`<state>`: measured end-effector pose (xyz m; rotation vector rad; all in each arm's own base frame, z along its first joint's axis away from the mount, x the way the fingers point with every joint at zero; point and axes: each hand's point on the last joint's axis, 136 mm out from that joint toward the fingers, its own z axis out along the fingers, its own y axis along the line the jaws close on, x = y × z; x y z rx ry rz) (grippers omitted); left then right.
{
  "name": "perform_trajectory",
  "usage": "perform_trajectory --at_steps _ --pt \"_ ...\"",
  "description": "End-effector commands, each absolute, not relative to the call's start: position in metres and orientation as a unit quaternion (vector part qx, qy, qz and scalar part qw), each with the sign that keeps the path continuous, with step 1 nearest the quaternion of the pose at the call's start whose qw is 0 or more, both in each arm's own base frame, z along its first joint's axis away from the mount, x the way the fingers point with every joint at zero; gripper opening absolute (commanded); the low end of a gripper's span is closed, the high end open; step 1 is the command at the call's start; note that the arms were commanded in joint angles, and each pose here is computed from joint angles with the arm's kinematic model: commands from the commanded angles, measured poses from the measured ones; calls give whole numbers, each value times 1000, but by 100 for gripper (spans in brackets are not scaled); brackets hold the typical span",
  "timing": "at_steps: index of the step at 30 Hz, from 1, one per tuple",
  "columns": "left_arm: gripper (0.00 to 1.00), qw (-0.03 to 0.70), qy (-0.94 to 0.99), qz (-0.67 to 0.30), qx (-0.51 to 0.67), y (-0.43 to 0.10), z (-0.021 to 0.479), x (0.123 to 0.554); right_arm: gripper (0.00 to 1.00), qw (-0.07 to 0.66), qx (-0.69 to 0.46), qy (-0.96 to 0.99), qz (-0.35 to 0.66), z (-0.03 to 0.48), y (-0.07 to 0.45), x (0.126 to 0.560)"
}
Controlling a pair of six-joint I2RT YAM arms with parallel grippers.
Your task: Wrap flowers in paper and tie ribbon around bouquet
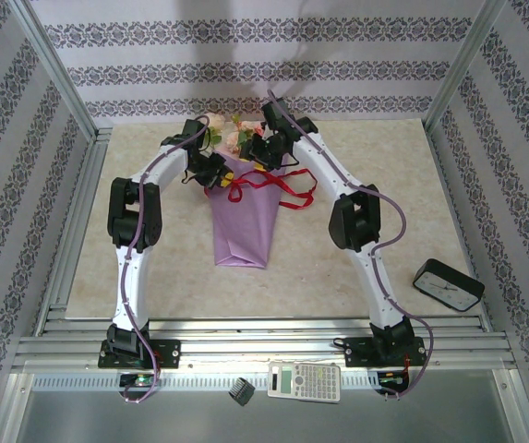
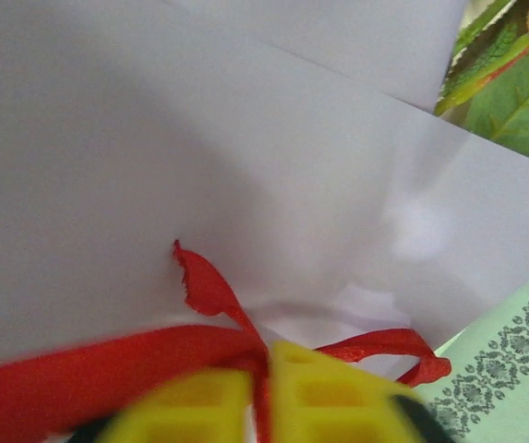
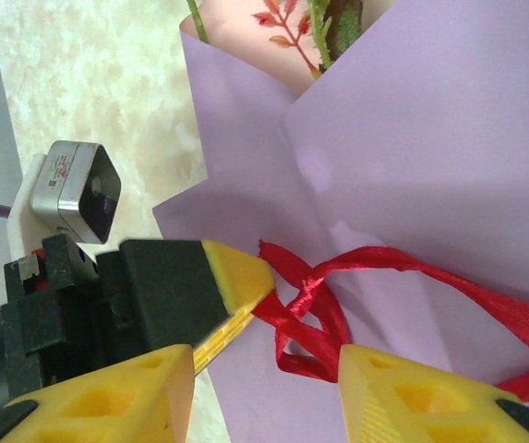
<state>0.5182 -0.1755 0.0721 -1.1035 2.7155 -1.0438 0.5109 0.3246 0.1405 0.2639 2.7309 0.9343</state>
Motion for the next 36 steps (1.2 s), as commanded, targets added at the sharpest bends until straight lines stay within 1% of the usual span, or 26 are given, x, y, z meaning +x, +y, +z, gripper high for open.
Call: perform_trajectory --at_steps 1,2,5,7,8,10,13,16,18,20,22,29,36 --pt "39 24 882 -314 -350 -161 73 521 44 146 85 939 299 156 312 507" --pt "43 30 887 -306 -345 -157 78 521 44 148 87 940 296 157 309 506" --pt "50 47 902 -283 -323 -150 95 515 43 156 101 942 281 160 293 503" --pt "58 52 912 -265 -310 -144 104 507 43 162 120 941 274 162 279 503" --pt "60 52 916 -258 -302 -143 108 501 42 164 134 938 273 163 271 503" --pt "59 44 926 -245 -283 -141 112 488 40 160 169 934 271 160 254 505" --pt "52 29 940 -230 -250 -143 114 469 37 137 216 932 257 147 232 505" --pt "43 21 953 -215 -211 -148 112 455 37 121 261 925 248 133 216 508" --pt "41 12 961 -206 -186 -151 107 449 37 110 292 916 252 125 208 512" --pt "42 -4 966 -197 -166 -156 99 445 38 103 317 907 255 118 202 517" --pt "45 -14 972 -183 -148 -158 89 444 41 92 345 898 259 111 198 521" --pt "52 -18 979 -161 -125 -167 68 448 43 65 416 862 282 91 206 532" --pt "54 -21 979 -162 -125 -175 57 456 44 48 482 828 282 62 210 534"
